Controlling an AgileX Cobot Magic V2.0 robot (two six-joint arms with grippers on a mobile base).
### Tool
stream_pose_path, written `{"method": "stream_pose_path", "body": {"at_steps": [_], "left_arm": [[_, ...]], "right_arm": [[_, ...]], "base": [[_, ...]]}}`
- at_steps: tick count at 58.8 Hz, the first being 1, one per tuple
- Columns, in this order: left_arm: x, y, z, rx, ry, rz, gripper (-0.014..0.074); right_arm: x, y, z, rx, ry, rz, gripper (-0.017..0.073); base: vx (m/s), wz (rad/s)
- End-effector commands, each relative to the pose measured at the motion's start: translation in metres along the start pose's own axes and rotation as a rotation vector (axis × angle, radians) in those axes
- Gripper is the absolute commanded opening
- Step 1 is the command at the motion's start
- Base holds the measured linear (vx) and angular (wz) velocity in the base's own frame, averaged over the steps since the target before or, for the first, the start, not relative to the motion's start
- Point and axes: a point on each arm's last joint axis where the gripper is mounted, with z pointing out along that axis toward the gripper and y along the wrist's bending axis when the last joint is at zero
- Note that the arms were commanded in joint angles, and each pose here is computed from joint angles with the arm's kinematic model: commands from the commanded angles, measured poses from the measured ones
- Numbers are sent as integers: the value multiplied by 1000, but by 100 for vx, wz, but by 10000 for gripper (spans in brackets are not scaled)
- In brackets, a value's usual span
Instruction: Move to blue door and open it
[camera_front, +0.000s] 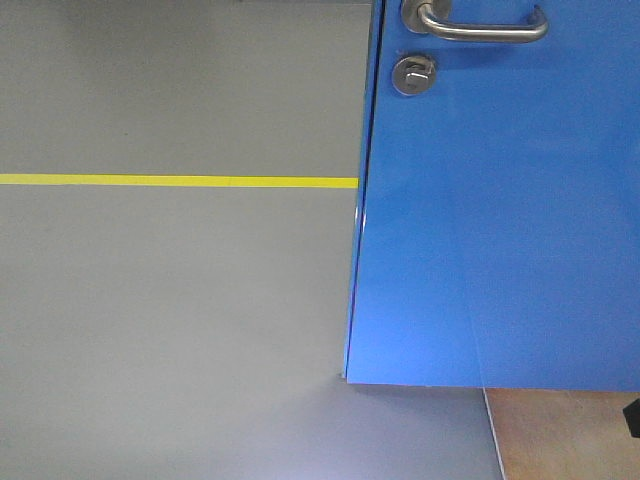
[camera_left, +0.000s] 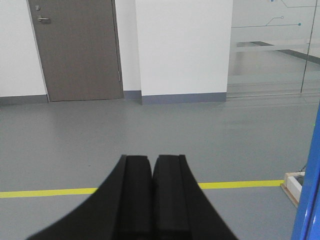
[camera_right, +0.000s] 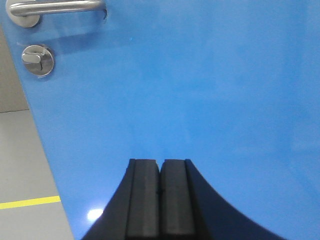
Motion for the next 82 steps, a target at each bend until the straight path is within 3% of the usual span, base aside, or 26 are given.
{"method": "stream_pose_path", "body": {"at_steps": [1, 82], "left_arm": [[-15, 0, -3, 8, -118, -9, 73], [-15, 0, -3, 8, -118, -9, 73]], "right_arm": [[-8, 1, -1, -5, -103, -4, -1], [-8, 1, -1, -5, -103, -4, -1]], "base": [[0, 0], [0, 0]]}}
